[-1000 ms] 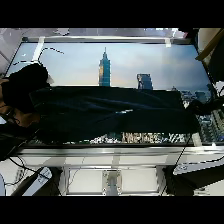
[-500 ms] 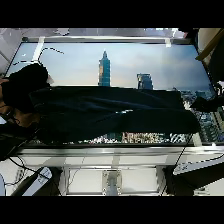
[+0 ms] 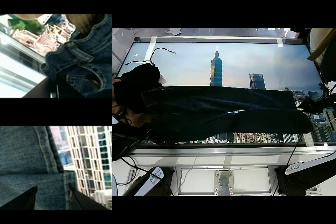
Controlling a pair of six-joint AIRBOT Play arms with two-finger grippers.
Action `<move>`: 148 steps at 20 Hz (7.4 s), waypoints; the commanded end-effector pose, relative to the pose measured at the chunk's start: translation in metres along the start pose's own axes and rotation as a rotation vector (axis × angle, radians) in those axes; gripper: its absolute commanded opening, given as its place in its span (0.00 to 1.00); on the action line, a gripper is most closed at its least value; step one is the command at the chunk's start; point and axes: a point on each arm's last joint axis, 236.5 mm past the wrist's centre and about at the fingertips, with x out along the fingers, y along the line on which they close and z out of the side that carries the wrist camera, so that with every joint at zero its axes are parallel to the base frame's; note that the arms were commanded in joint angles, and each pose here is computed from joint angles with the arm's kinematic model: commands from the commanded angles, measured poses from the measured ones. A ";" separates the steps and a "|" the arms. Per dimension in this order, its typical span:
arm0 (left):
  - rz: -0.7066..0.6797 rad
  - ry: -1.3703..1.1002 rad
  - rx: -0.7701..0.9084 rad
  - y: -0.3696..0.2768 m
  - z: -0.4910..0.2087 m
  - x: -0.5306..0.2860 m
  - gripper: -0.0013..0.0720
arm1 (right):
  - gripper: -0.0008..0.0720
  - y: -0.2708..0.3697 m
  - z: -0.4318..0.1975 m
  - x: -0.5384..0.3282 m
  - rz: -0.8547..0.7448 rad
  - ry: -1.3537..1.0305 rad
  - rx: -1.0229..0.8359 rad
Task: Fold the clothes and pants, and hang the long-sleeved shirts on hangers.
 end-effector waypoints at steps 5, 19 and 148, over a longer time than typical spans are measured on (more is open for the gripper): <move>0.000 0.000 -0.001 0.000 0.000 0.000 0.05 | 0.62 -0.018 0.008 -0.012 -0.072 -0.023 -0.013; 0.000 0.000 -0.001 0.000 0.000 0.000 0.05 | 0.09 0.039 0.007 0.002 0.213 -0.029 -0.053; -0.255 -0.203 -0.298 0.042 -0.007 0.003 0.05 | 0.54 -0.085 -0.248 -0.032 0.119 0.014 0.512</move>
